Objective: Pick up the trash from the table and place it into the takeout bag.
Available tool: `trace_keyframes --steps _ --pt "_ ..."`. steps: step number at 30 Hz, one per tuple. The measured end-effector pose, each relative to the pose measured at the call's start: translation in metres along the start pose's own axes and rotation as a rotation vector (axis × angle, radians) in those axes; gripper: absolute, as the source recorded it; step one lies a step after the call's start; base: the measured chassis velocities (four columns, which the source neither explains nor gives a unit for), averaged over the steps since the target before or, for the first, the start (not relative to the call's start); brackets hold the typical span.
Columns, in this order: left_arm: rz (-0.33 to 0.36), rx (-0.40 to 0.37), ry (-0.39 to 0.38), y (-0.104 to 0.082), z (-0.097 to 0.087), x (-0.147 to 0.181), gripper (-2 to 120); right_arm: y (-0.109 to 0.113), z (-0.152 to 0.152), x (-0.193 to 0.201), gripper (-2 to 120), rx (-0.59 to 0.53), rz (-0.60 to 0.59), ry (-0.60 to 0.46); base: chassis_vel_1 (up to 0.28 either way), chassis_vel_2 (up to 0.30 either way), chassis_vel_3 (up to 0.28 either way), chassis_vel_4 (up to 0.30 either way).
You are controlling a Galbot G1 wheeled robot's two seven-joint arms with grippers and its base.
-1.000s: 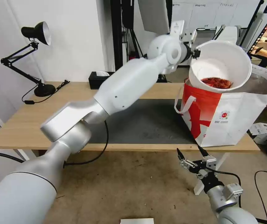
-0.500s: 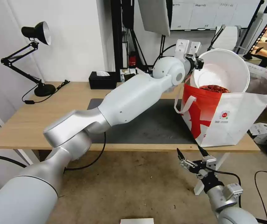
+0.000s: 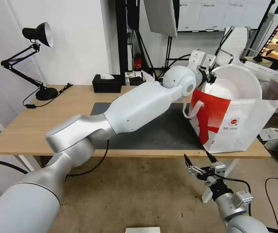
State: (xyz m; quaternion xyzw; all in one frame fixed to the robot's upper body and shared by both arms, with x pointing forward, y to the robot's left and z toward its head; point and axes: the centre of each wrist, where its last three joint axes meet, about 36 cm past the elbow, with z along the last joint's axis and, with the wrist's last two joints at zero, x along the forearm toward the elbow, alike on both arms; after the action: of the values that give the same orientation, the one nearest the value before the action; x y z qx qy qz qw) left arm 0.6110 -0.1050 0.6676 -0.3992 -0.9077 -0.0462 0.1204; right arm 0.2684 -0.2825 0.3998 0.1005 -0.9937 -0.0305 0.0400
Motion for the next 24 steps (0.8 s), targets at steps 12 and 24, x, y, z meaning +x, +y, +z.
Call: trace_keyframes --steps 12,24 --pt "0.024 -0.016 0.044 -0.011 0.019 -0.004 11 0.0 0.0 0.0 100 0.0 0.0 0.0 0.0 0.0 0.0 0.0" --pt "0.025 0.007 -0.011 -0.018 0.005 0.005 58 0.0 0.0 0.0 100 0.0 0.0 0.0 0.0 0.0 0.0 0.0"
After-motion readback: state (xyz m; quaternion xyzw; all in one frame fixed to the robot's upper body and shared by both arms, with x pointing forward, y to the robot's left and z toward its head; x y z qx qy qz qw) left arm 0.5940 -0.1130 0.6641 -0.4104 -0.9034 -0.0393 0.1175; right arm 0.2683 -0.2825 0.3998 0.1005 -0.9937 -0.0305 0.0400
